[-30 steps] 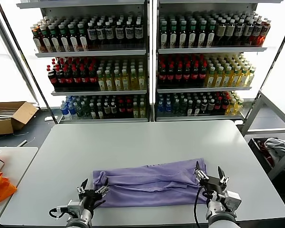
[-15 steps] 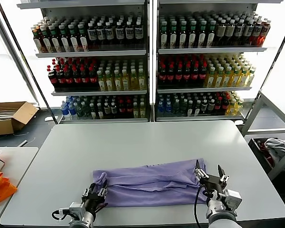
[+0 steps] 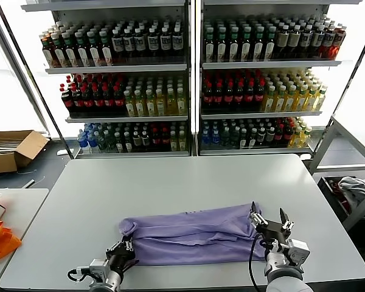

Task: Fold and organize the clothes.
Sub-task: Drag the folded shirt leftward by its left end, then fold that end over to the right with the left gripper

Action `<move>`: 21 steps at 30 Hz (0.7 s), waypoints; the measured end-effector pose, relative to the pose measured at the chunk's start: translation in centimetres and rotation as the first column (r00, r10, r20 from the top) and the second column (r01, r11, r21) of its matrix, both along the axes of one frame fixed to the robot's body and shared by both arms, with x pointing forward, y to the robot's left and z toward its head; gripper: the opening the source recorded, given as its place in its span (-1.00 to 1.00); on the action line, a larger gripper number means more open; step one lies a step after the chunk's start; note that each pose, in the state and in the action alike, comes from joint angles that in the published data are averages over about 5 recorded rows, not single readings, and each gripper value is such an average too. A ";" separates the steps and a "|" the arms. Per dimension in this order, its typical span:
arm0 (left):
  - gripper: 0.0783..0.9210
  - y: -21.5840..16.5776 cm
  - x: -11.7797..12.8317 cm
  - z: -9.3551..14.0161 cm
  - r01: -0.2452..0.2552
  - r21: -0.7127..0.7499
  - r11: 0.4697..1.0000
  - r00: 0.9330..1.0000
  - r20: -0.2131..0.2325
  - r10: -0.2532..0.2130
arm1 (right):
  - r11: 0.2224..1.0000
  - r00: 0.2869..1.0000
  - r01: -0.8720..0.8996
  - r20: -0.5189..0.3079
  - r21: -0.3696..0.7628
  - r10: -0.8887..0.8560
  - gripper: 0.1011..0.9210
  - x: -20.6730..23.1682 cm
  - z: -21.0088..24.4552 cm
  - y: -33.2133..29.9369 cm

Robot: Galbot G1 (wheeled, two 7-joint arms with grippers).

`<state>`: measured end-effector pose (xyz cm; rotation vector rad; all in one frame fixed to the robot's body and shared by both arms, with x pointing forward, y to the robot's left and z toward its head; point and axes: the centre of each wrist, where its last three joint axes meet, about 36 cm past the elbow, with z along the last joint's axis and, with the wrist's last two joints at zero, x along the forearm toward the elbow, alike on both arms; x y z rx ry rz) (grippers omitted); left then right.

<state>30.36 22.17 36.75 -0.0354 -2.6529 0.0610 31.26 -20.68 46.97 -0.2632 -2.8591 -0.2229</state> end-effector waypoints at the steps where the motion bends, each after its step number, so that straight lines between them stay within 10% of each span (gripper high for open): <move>1: -0.92 0.2 0.0 0.1 -0.004 0.004 1.000 1.000 0.006 0.004 | 1.000 1.000 -0.002 0.000 -0.001 0.002 0.76 0.0 0.0 0.0; 11: -0.92 5.7 1.3 3.2 -0.096 0.080 0.992 0.991 0.099 0.088 | 1.000 1.000 -0.012 0.004 -0.003 0.012 0.76 0.5 0.1 0.1; 21: -0.92 17.4 3.1 8.4 -0.236 0.263 0.935 0.960 0.215 0.182 | 1.000 1.000 -0.018 0.007 0.011 0.018 0.76 0.8 0.2 0.2</move>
